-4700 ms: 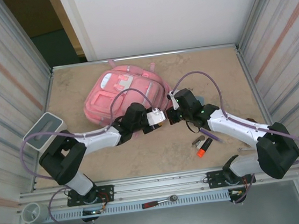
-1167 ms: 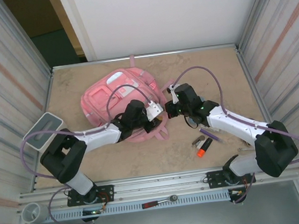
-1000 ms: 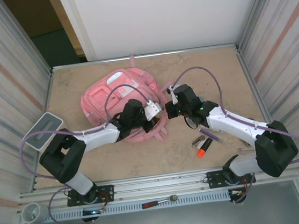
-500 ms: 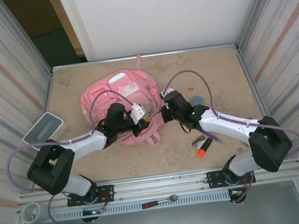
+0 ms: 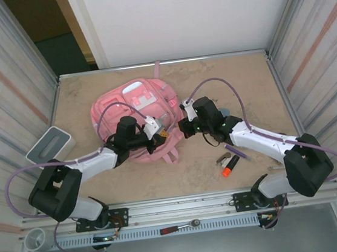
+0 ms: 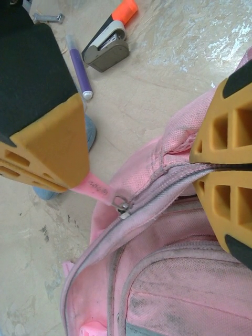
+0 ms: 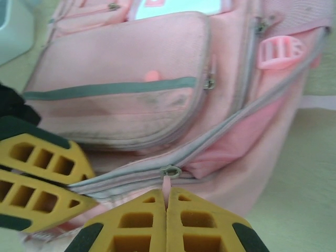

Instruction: Pack the student bag

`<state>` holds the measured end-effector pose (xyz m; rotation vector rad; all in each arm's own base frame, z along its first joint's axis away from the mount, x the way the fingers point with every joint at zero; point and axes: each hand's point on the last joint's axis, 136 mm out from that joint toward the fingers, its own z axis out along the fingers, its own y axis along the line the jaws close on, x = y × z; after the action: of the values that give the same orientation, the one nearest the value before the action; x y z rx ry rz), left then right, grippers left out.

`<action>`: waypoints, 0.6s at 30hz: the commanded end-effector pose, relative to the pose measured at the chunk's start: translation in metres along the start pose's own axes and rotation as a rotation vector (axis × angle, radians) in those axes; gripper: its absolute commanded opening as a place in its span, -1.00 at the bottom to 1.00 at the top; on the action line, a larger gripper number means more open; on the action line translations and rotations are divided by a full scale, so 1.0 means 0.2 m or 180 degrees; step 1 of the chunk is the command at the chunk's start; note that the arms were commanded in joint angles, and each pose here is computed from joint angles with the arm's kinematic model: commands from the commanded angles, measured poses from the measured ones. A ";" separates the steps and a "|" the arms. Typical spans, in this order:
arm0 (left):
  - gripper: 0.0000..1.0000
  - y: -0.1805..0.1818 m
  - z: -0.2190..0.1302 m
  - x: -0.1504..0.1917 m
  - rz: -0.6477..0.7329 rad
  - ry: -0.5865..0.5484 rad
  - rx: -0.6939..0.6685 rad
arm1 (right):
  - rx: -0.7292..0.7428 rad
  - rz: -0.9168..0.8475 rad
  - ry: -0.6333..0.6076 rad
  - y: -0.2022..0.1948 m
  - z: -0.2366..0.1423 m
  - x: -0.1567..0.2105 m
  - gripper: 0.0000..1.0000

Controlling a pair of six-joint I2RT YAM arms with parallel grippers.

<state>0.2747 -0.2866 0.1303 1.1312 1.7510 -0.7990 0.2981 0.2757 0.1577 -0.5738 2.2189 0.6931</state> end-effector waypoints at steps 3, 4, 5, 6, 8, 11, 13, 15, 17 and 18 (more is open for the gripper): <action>-1.00 0.05 -0.04 -0.13 0.0206 -0.0239 -0.0144 | -0.0671 0.0151 0.0083 0.16 -0.02 0.03 -1.00; -1.00 0.05 -0.04 -0.11 0.0215 -0.0218 -0.0168 | -0.0703 0.0168 0.0046 0.17 -0.04 0.01 -1.00; -1.00 0.06 -0.04 -0.11 0.0223 -0.0205 -0.0178 | -0.0731 0.0192 0.0014 0.18 -0.05 0.00 -1.00; -1.00 0.06 -0.03 -0.10 0.0227 -0.0191 -0.0179 | -0.0763 0.0215 -0.0032 0.18 -0.07 -0.02 -1.00; -1.00 0.06 -0.03 -0.09 0.0234 -0.0169 -0.0175 | -0.0843 0.0274 -0.0093 0.19 -0.10 -0.05 -1.00; -1.00 0.06 -0.02 -0.07 0.0237 -0.0141 -0.0189 | -0.0775 0.0296 -0.0107 0.18 -0.12 -0.05 -1.00; -1.00 0.06 -0.03 -0.08 0.0247 -0.0158 -0.0189 | -0.0468 0.0261 -0.0059 0.10 -0.10 -0.03 -1.00; -1.00 0.05 -0.04 -0.09 0.0254 -0.0191 -0.0180 | -0.0148 0.0247 -0.0012 0.01 -0.09 0.00 -1.00; -1.00 0.04 -0.05 -0.11 0.0279 -0.0229 -0.0163 | -0.0062 0.0214 0.0026 -0.01 -0.08 0.02 -1.00; -1.00 0.04 -0.05 -0.11 0.0286 -0.0240 -0.0157 | -0.0112 0.0205 0.0064 0.01 -0.07 0.03 -1.00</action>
<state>0.2745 -0.2850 0.1271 1.1467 1.7464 -0.7781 0.2848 0.2747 0.1633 -0.5290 2.2389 0.8457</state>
